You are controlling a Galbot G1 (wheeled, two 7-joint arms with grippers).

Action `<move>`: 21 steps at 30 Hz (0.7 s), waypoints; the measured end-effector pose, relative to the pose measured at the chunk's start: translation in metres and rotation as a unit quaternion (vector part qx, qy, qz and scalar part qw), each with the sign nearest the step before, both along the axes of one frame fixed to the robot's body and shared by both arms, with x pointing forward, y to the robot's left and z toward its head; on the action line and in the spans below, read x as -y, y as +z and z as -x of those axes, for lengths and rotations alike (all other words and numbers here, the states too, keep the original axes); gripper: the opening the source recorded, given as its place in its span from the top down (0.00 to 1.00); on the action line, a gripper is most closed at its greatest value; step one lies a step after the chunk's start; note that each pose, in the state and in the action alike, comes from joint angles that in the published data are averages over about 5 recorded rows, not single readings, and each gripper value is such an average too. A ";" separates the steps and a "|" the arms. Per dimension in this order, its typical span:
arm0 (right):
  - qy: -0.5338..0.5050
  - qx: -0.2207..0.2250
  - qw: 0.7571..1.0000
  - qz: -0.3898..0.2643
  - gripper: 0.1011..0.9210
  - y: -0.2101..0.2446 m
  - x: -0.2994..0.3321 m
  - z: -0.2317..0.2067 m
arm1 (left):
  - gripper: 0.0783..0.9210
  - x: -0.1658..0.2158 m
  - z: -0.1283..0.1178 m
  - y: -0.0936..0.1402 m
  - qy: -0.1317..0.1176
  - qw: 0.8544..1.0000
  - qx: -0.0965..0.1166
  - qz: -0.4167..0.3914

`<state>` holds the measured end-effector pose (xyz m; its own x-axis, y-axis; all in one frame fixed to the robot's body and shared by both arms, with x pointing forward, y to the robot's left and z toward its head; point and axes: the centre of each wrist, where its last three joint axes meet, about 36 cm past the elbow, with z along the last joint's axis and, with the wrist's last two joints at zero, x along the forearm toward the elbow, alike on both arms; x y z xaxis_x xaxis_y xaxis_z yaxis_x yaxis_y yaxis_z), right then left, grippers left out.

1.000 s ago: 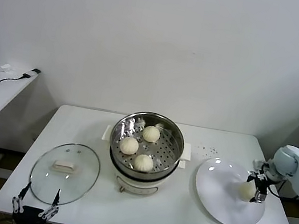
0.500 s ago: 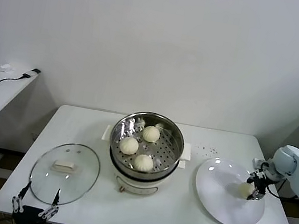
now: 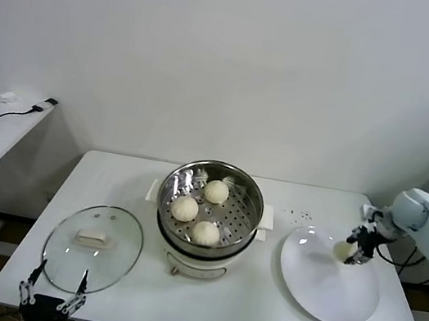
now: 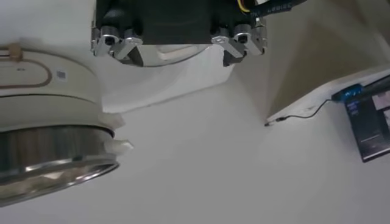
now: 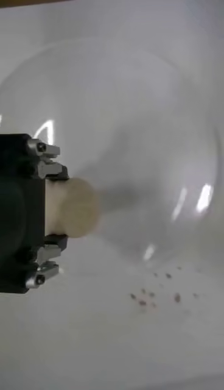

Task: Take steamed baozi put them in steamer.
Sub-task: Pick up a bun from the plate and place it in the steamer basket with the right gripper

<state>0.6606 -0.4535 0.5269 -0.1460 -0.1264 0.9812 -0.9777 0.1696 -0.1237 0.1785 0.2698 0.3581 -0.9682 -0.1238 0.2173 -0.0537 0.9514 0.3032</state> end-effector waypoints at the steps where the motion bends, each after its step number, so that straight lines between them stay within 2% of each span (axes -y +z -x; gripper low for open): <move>1: 0.001 0.004 1.000 -0.007 0.42 0.011 -0.007 -0.006 | 0.12 0.000 0.000 0.000 -0.001 1.000 0.001 0.001; 12: 0.035 0.033 0.997 -0.068 0.42 0.131 -0.116 -0.054 | 0.12 0.008 0.001 0.002 -0.014 1.000 0.006 0.020; 16: 0.052 0.033 0.995 -0.074 0.42 0.156 -0.163 -0.061 | 0.12 0.011 0.002 0.001 -0.021 1.000 0.006 0.022; 21: 0.078 0.023 0.995 -0.065 0.42 0.165 -0.222 -0.063 | 0.12 0.012 0.000 0.001 -0.027 0.999 0.008 0.023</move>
<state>0.7238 -0.2319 0.6924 -0.1592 -0.2762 0.9478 -0.9872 0.0337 -0.1560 0.1781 0.2577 0.3594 -0.9765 -0.0625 0.2062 -0.0071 0.9659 0.2589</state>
